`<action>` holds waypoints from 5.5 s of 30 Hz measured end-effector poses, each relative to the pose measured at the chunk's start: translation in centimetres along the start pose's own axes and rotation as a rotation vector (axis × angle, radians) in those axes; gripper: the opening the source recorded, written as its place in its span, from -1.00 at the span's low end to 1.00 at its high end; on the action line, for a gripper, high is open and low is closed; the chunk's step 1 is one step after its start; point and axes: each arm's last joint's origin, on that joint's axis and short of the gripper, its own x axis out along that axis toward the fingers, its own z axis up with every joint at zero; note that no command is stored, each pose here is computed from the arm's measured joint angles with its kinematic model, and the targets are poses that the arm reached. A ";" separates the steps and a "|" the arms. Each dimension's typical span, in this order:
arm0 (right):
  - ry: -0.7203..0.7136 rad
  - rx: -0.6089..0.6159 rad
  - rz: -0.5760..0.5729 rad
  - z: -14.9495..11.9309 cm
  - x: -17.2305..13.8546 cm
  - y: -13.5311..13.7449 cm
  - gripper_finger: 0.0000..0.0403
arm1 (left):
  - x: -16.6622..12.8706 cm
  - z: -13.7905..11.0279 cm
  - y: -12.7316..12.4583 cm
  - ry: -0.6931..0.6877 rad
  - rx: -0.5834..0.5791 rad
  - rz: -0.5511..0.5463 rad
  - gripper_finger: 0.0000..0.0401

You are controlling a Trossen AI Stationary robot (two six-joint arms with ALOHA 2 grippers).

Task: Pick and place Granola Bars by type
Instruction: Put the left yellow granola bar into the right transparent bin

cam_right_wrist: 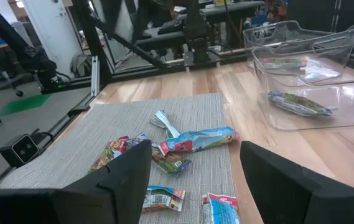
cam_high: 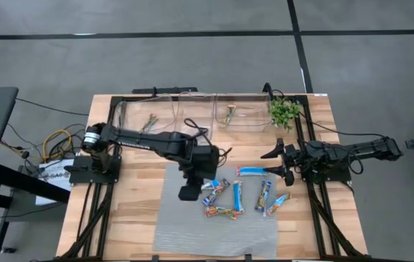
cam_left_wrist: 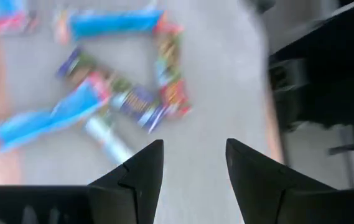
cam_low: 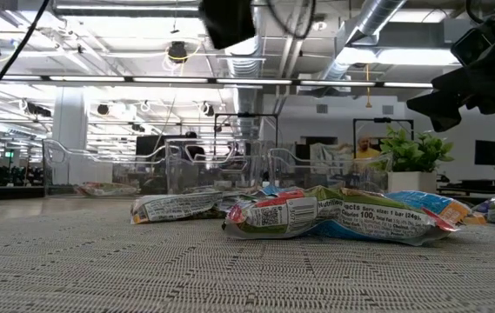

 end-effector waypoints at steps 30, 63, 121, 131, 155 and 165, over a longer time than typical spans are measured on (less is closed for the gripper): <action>0.001 0.000 0.000 0.0 0.0 0.0 0.19 | 10.7 -6.2 2.0 -0.062 -0.549 0.309 -0.17; -0.002 0.000 0.000 0.0 0.0 0.0 0.19 | 15.1 -7.7 1.9 -0.064 -0.534 0.371 -0.19; -0.001 0.000 0.000 0.0 0.0 0.0 0.19 | 3.0 -0.2 5.1 -0.880 -0.451 -0.039 -0.83; -0.001 0.000 0.000 0.0 0.0 0.0 0.19 | 1.8 -0.3 8.1 -0.917 -0.521 0.004 -0.84; -0.001 0.000 0.000 0.0 0.0 0.0 0.19 | -7.0 -4.4 22.4 -1.091 -0.635 0.321 -0.84; -0.001 0.000 0.000 0.0 0.0 0.0 0.19 | -9.3 -3.4 22.2 -0.981 -0.458 0.533 -0.85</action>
